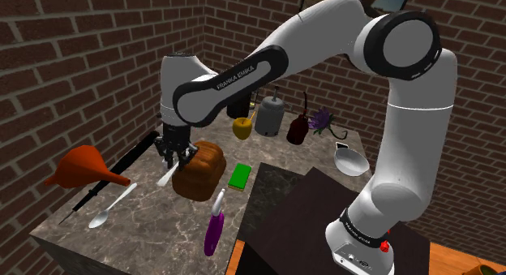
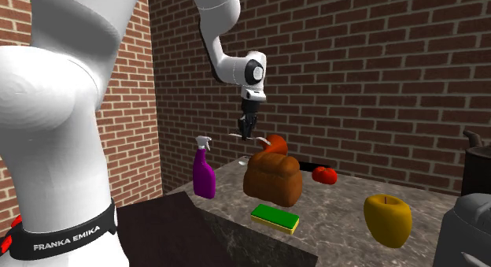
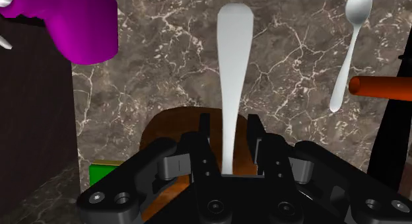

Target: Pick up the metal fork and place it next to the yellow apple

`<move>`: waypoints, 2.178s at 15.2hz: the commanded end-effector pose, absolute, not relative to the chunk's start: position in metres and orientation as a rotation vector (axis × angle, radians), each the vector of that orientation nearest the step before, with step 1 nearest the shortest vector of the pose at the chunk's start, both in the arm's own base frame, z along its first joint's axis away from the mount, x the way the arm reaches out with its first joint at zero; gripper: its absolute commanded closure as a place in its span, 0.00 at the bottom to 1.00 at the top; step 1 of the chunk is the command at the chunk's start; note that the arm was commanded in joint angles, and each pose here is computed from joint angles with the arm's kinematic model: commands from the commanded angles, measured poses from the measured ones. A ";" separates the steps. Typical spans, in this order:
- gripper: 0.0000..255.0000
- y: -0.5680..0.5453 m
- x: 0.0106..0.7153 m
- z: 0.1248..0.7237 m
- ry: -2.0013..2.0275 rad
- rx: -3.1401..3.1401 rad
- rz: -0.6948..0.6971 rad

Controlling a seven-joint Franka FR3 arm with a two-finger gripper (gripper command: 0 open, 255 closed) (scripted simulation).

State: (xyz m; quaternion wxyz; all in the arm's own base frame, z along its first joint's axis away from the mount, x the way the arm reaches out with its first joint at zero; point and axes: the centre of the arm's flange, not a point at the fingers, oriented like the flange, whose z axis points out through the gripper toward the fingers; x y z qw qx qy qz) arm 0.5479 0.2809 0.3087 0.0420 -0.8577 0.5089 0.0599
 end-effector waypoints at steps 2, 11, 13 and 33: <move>1.00 0.241 0.545 0.309 1.555 -2.626 0.183; 1.00 0.122 0.542 0.310 1.555 -2.626 0.183; 1.00 0.096 0.541 0.310 1.555 -2.626 0.183; 1.00 -0.168 0.533 0.310 1.555 -2.626 0.183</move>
